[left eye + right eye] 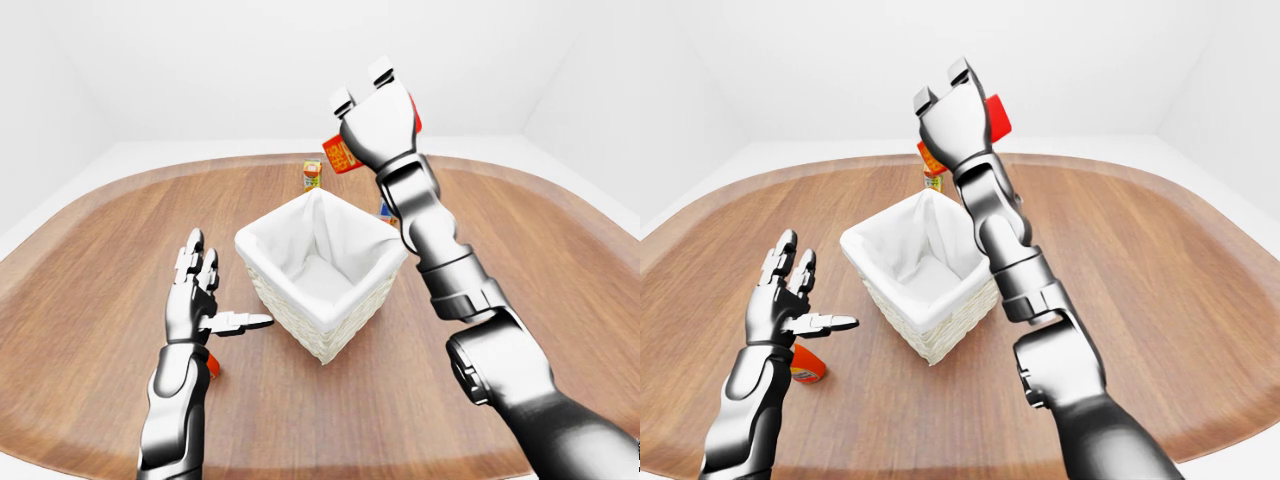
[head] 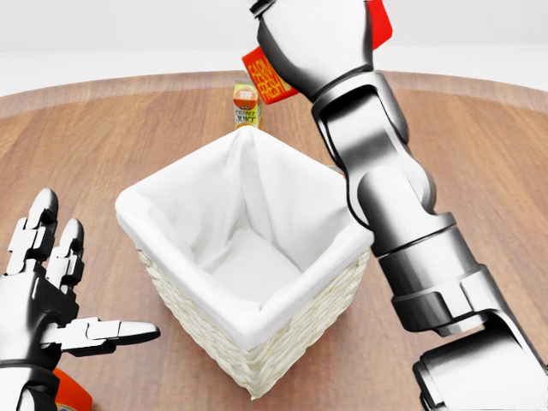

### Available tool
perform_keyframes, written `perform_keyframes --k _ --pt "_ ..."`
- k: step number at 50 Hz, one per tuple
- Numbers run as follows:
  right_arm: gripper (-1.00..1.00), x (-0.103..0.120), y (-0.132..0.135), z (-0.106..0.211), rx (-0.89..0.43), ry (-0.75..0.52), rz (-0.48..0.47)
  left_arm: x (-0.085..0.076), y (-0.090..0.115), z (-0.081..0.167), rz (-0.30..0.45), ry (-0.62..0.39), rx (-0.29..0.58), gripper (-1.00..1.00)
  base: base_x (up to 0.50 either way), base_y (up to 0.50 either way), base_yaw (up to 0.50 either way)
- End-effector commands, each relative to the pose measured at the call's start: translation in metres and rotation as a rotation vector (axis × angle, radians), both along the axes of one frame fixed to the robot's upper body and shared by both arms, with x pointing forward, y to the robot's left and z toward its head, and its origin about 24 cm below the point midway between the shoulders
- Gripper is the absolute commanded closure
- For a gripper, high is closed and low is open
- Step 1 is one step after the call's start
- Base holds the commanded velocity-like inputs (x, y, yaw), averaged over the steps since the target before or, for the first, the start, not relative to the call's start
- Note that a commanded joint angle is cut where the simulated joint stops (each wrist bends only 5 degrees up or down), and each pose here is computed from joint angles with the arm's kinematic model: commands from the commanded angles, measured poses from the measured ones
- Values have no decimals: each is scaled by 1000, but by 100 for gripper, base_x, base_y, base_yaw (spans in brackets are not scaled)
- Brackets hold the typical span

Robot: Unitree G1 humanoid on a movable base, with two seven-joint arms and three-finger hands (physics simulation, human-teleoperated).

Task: Pick up the butter and put it in the basket.

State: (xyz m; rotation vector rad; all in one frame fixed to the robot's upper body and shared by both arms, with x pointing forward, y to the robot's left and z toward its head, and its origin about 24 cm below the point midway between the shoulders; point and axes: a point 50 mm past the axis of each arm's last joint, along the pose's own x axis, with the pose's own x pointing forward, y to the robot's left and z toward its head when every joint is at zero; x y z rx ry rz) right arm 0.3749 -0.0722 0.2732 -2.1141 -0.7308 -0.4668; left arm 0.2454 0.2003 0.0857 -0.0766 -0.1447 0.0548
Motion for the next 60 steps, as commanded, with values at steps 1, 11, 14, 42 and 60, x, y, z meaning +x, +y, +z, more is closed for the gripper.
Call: perform_keyframes --k 1,11,14,42,60 --pt "100 10 44 -16 -267 6 101 1 1 -2 -3 9 -8 -100 0 0 0" --pt "100 18 63 -27 -356 72 152 2 2 -5 -4 20 -15 -100 0 0 0" --pt "100 19 67 -31 -382 90 167 2 3 -6 -5 24 -18 -100 0 0 0" --pt "100 20 80 -82 -485 198 185 4 4 -9 -5 37 -27 -100 0 0 0" --pt "100 14 87 -112 -546 239 195 4 5 -10 -5 37 -31 -100 0 0 0"
